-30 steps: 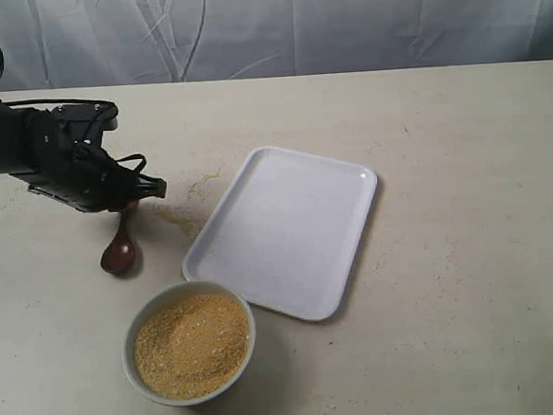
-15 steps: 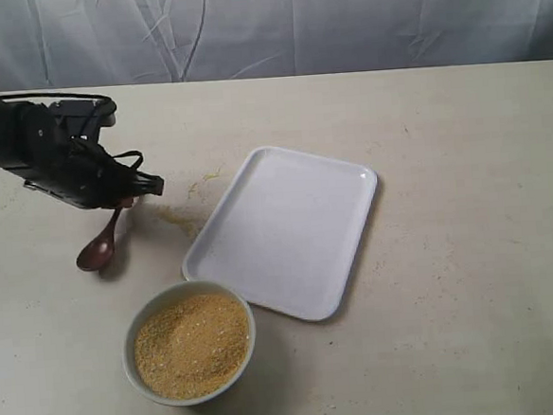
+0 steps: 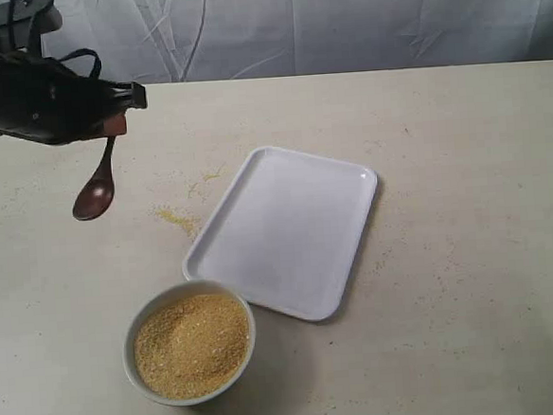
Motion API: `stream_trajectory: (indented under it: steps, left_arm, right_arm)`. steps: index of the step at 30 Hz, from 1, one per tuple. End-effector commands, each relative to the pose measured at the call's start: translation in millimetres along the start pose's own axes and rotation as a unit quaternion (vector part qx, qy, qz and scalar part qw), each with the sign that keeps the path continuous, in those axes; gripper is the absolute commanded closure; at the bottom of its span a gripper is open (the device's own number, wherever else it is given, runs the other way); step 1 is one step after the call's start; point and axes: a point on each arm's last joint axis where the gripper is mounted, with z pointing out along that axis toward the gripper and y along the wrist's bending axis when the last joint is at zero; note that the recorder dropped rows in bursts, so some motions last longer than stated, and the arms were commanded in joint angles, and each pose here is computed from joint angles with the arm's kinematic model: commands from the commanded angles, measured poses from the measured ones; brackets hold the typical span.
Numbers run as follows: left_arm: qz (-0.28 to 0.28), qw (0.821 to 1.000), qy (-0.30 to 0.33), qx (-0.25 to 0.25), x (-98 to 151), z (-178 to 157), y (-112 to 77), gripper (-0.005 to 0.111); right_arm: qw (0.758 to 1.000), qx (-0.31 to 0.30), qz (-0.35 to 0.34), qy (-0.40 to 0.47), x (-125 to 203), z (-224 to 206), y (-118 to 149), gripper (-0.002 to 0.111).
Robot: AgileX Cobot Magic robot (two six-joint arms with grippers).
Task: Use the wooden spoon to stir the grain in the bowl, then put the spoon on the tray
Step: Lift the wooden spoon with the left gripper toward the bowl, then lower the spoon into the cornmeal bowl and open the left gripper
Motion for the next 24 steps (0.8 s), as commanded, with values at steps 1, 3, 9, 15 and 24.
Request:
stream_trajectory:
  steps: [1,3,9,15,24]
  left_arm:
    - [-0.013,0.999,-0.003,0.049,31.1,-18.4,-29.1,0.107]
    - [-0.019,0.998,-0.002,0.066,49.3,-17.9,-41.1,0.107]
    - [-0.025,0.996,0.001,0.084,89.6,-10.2,-59.2,0.107]
    - [-0.086,0.994,-0.01,0.072,111.2,-5.9,-55.3,0.107]
    - [-0.208,0.976,-0.064,0.025,141.1,-7.9,-47.1,0.107]
  right_arm:
    - [1.0,-0.002,0.0,-0.006,-0.4,-0.2,0.2,0.108]
    - [1.0,-0.002,0.0,-0.006,-0.4,-0.2,0.2,0.108]
    - [1.0,-0.002,0.0,-0.006,-0.4,-0.2,0.2,0.108]
    - [1.0,-0.002,0.0,-0.006,-0.4,-0.2,0.2,0.108]
    - [1.0,-0.002,0.0,-0.006,-0.4,-0.2,0.2,0.108]
